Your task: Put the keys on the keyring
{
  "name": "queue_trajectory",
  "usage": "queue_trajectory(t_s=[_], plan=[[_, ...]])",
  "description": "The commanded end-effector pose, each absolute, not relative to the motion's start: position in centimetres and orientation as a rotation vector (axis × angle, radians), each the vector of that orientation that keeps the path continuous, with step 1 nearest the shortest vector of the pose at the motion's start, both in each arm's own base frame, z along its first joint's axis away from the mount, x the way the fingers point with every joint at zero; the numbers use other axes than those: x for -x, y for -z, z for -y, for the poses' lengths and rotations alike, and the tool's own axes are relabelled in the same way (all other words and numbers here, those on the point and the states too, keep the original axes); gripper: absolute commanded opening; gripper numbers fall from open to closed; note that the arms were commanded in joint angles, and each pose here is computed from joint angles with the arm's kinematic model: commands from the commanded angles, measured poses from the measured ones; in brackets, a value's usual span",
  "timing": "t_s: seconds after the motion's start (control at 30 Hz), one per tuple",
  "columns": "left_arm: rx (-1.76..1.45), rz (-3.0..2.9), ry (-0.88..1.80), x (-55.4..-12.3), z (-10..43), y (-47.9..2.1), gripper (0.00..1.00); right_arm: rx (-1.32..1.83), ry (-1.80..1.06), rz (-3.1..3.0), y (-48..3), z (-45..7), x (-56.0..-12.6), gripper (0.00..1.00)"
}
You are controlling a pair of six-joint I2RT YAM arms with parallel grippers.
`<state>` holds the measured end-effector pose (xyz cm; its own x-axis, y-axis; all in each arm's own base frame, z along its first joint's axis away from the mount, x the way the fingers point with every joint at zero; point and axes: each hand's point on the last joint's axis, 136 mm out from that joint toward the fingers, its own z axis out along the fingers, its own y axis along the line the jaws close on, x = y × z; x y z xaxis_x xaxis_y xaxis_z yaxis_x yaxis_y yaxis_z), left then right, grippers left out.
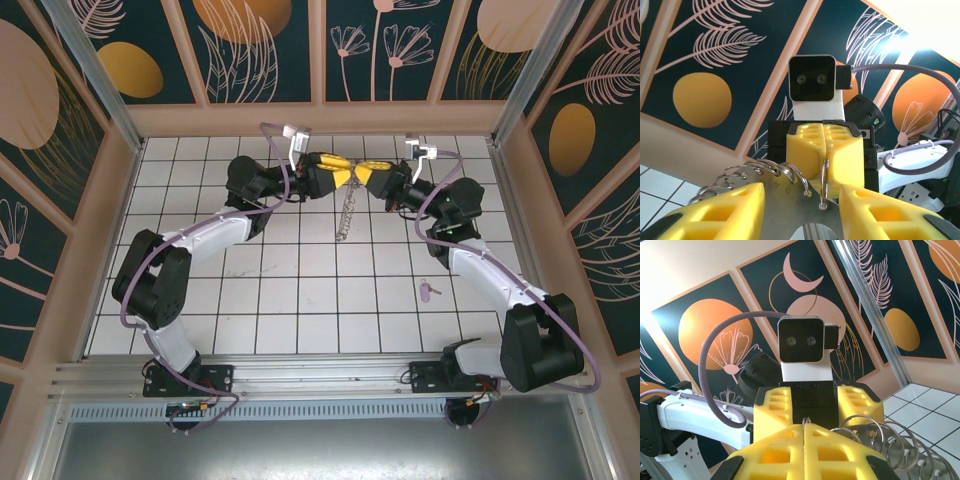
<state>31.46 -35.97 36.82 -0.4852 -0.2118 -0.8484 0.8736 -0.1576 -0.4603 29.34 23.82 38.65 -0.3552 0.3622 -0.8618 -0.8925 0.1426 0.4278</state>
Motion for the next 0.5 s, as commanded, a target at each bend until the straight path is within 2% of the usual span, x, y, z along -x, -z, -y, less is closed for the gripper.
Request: queue_trajectory(t_s=[0.0, 0.17, 0.47], plan=[[-0.871, -1.218, 1.749, -30.47, 36.04, -38.81, 0.43, 0.641, -1.447, -1.227, -41.37, -23.75, -27.85, 0.0], [-0.872, -1.209, 1.75, -30.44, 36.22, -39.03, 0.4, 0.64, -1.446, -1.229, -41.22, -23.75, -27.79, 0.0], [-0.876, -1.207, 1.756, -30.34, 36.46, -38.99, 0.17, 0.635, -1.44, -1.233, -41.11, -23.69, -27.88, 0.0]])
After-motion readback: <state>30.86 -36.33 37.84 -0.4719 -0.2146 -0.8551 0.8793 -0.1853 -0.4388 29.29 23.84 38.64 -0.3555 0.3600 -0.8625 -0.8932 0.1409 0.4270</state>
